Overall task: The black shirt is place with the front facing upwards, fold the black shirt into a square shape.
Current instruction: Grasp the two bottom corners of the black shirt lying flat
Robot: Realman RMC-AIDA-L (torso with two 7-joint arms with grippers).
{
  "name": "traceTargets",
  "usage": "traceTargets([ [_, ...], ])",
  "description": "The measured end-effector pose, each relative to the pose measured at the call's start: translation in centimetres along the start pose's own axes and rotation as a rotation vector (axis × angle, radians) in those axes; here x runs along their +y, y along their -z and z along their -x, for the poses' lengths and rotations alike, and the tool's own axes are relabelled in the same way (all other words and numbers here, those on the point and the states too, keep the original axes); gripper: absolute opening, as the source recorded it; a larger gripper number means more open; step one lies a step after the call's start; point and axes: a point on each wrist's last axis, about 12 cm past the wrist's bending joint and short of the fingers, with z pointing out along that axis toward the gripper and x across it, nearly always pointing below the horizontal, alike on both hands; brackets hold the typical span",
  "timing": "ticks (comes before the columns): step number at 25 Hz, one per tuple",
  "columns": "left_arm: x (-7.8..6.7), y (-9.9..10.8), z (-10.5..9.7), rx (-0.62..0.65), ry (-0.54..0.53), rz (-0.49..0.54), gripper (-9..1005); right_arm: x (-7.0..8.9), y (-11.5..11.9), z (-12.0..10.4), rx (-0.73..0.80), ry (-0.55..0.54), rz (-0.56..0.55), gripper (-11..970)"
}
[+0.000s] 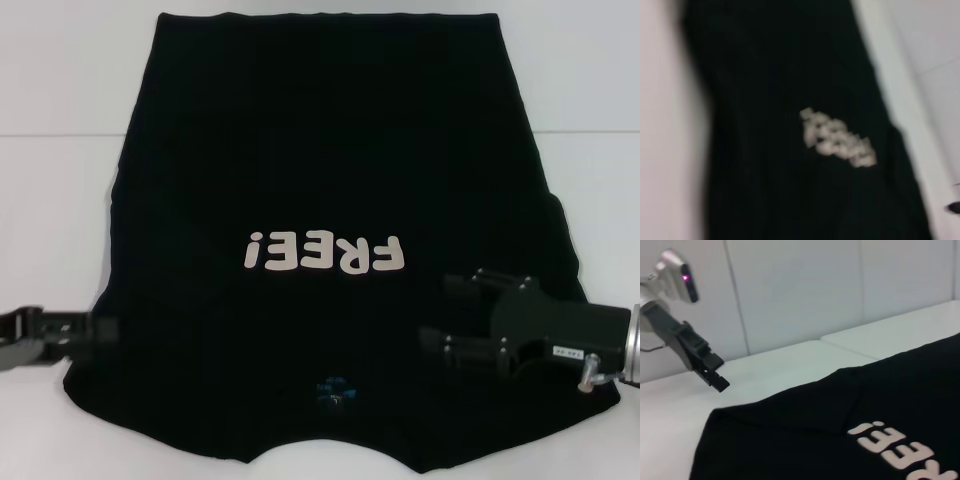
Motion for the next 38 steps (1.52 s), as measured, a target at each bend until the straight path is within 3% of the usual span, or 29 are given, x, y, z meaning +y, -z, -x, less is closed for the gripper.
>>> traceTargets([
  [3, 0.3, 0.8, 0.4, 0.051, 0.037, 0.099, 706, 0.3, -0.2, -0.3, -0.002, 0.023, 0.006, 834],
  [7, 0.3, 1.3, 1.1, 0.064, 0.063, 0.155, 706, 0.4, -0.3, -0.4, 0.001, 0.027, 0.01, 835],
  [14, 1.1, 0.1, 1.7, 0.083, 0.068, 0.263, 707, 0.5, -0.2, -0.6, 0.002, 0.017, 0.011, 834],
  [38, 0.8, -2.0, 2.1, 0.141, 0.029, 0.295, 707, 0.5, -0.3, -0.4, -0.004, 0.016, 0.021, 831],
])
